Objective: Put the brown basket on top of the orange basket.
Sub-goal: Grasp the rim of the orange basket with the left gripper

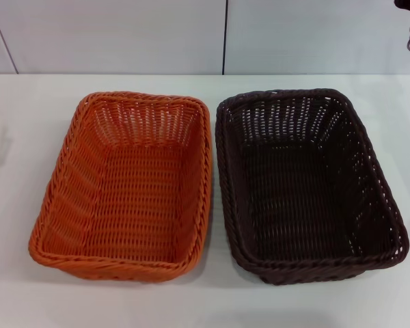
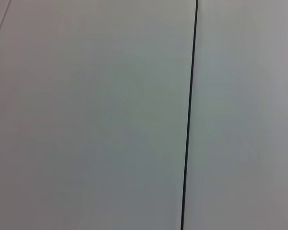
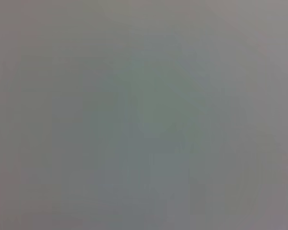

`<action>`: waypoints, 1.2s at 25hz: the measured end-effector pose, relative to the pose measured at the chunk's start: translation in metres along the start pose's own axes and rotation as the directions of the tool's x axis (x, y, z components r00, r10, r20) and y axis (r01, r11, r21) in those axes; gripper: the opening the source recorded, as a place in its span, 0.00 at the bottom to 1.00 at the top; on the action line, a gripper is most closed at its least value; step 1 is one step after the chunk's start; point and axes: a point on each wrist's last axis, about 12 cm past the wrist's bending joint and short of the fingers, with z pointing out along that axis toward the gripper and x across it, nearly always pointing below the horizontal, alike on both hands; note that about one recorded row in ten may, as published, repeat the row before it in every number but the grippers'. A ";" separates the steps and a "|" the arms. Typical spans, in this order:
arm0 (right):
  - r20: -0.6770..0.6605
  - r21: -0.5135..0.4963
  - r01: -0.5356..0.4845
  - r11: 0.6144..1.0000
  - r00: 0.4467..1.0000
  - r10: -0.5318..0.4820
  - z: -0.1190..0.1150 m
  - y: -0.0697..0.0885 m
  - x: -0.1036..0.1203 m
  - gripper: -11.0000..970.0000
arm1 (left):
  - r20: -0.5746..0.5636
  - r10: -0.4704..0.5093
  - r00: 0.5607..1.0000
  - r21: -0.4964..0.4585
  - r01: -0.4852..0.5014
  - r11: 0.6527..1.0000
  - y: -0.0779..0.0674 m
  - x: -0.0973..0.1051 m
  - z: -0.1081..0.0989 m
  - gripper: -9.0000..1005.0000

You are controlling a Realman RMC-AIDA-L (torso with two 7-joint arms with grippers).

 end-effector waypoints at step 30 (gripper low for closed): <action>-0.033 0.054 0.018 0.998 0.999 -0.016 0.009 -0.013 -0.007 0.63 | -0.038 -0.006 0.999 -0.078 0.003 0.997 0.006 0.004 0.011 0.78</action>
